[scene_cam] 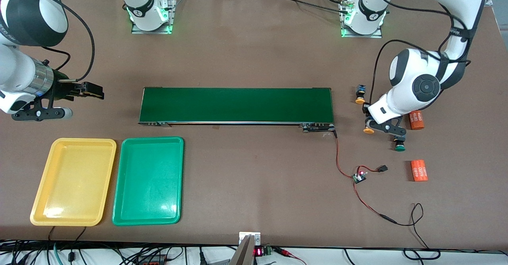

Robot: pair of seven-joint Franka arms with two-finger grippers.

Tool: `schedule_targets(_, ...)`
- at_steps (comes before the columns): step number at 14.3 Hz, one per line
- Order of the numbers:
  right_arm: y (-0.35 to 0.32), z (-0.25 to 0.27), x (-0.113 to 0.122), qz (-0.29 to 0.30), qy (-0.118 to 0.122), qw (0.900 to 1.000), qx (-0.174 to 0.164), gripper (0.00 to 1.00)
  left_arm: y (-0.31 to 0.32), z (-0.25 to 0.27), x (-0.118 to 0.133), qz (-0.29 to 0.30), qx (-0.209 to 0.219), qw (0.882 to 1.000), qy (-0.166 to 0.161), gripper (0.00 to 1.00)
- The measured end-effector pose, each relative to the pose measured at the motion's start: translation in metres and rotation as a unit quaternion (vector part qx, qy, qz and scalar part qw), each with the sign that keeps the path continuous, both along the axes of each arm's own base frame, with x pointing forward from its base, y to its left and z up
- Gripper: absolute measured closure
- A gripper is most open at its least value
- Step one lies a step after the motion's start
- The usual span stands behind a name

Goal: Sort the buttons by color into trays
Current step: 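Grasp the yellow-capped button with the left gripper and lift it, then carry the yellow button onto the green conveyor and release it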

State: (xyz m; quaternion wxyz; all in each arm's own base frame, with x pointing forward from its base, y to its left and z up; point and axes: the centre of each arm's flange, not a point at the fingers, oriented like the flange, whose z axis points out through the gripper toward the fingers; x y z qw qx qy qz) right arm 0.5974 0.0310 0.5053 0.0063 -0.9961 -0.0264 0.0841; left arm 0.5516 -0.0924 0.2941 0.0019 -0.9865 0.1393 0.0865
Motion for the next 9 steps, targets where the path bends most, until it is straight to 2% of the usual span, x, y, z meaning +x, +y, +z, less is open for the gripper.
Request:
schedule_targets(2, 0.000, 0.000, 0.000, 0.000, -0.001, 1.000, 0.000, 0.00, -0.064, 0.022, -0.009, 0.005, -0.002, 1.000, 0.001, 0.67)
schedule_targets(5, 0.000, 0.000, 0.001, 0.000, -0.003, 1.000, 0.000, 0.00, -0.152, 0.020, -0.041, 0.029, -0.003, 1.000, -0.004, 0.67)
schedule_targets(9, 0.000, -0.003, 0.003, 0.000, -0.002, 1.000, 0.000, 0.00, -0.184, -0.015, -0.059, 0.049, -0.011, 0.999, -0.008, 0.67)
